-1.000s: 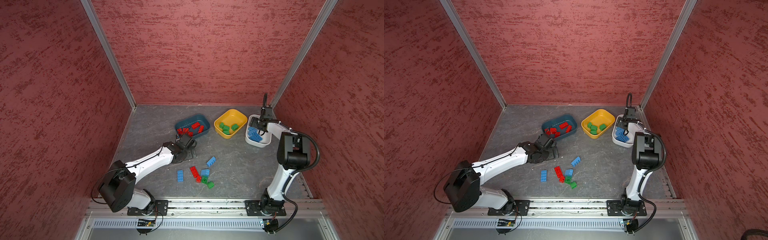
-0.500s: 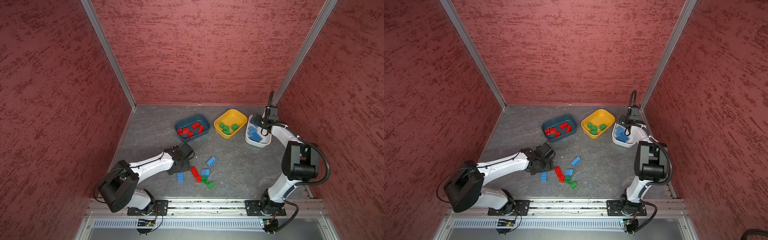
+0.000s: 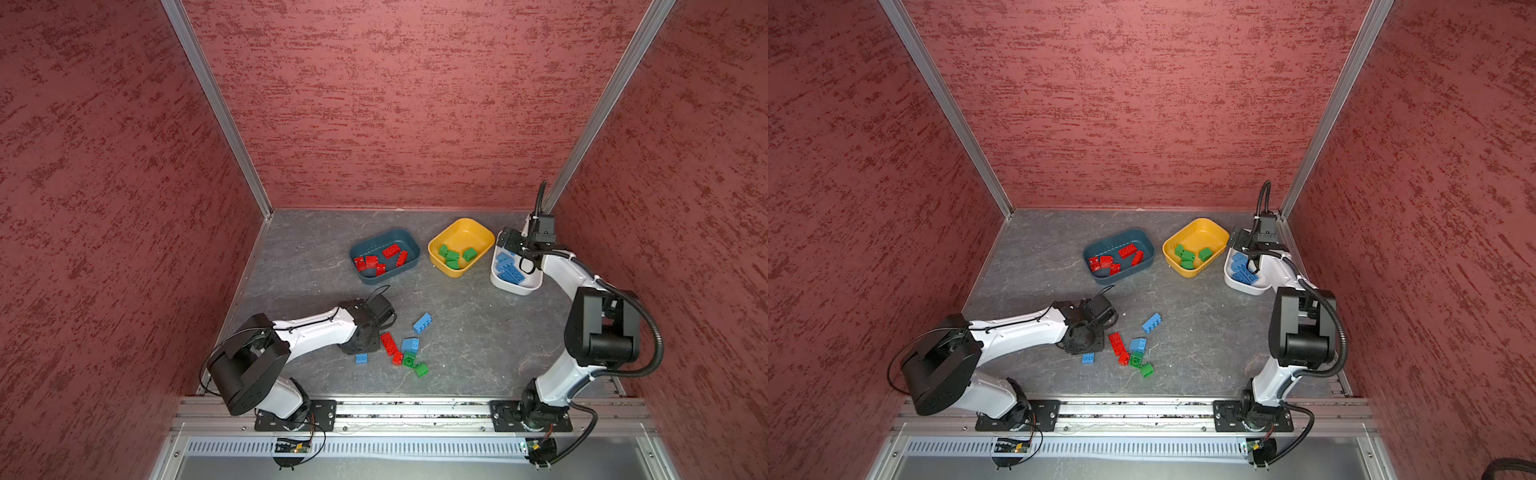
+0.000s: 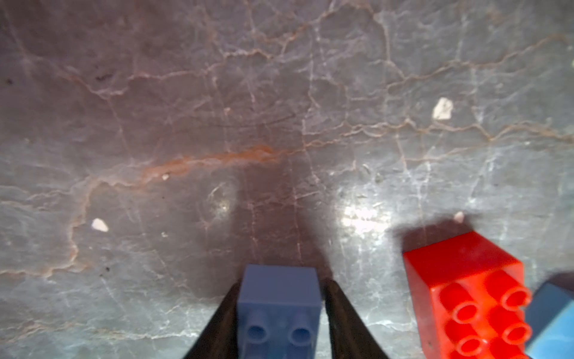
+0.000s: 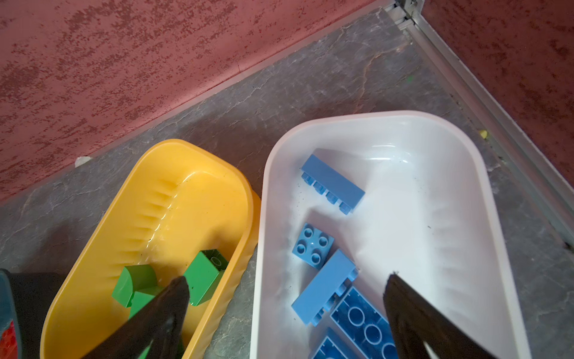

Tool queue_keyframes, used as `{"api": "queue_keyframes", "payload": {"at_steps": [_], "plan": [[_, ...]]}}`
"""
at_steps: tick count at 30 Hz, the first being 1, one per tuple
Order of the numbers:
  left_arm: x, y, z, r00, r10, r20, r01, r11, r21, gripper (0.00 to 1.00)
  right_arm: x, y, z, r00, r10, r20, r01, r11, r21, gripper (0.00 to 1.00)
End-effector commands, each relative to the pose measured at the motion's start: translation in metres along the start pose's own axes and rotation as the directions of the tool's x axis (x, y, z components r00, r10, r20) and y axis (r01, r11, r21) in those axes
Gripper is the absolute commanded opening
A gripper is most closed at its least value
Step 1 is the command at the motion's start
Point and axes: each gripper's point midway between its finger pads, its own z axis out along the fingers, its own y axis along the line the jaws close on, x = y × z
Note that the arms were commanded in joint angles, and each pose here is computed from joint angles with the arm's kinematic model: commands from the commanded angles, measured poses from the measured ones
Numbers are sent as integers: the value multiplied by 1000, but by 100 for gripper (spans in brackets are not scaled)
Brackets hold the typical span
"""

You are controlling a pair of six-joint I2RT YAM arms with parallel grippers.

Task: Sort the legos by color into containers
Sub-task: 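Carry the small blue brick toward the white tub with the left while the right withdraws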

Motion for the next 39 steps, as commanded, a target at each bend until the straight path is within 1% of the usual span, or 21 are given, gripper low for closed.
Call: {"api": "queue_keyframes", "payload": {"at_steps": [1,5,8,10,13,15,18,22,25,29,30,31,34,37,39], "plan": [[-2,0,3,1000,3,12,-3,1000,-18,40,-12,13,-14,999,-7,50,9,999,-45,99],[-3,0,4,1000,5,14,-5,1000,-19,31,-10,16,-15,999,-11,50,14,999,-52,99],[-6,-3,2,1000,11,28,-11,1000,-7,20,-8,22,-17,999,-16,46,19,997,-71,99],[-10,-6,-3,999,11,50,-12,1000,12,14,-5,32,-20,999,-35,41,40,993,-109,99],[-25,-16,-19,993,-3,122,-5,998,68,5,4,54,-26,996,-82,36,87,979,-184,99],[-44,-26,-38,979,-23,204,-5,991,134,0,13,67,-31,994,-104,28,107,967,-232,99],[-74,-42,-69,949,-68,309,-12,969,247,0,26,90,-41,989,-144,27,145,937,-317,99],[-117,-61,-107,902,-140,407,-21,930,367,0,48,128,-60,978,-204,40,201,877,-437,99],[-151,-80,-134,864,-214,455,-23,887,461,0,69,157,-76,970,-240,43,226,815,-533,99],[-191,-105,-163,817,-307,488,-23,828,560,0,104,192,-100,954,-298,34,242,697,-675,98],[-197,-111,-167,812,-325,484,-22,813,582,0,113,199,-104,951,-308,31,241,674,-698,98],[-203,-117,-170,807,-345,479,-19,796,605,0,115,208,-117,952,-300,60,248,643,-724,98],[-214,-129,-173,806,-397,439,12,753,658,0,126,230,-140,960,-259,107,238,552,-799,94],[-221,-132,-175,807,-438,397,51,720,692,0,132,250,-161,971,-197,138,212,432,-877,85],[-225,-134,-175,808,-460,369,68,695,716,0,141,267,-173,962,-211,174,240,346,-907,82]]}}
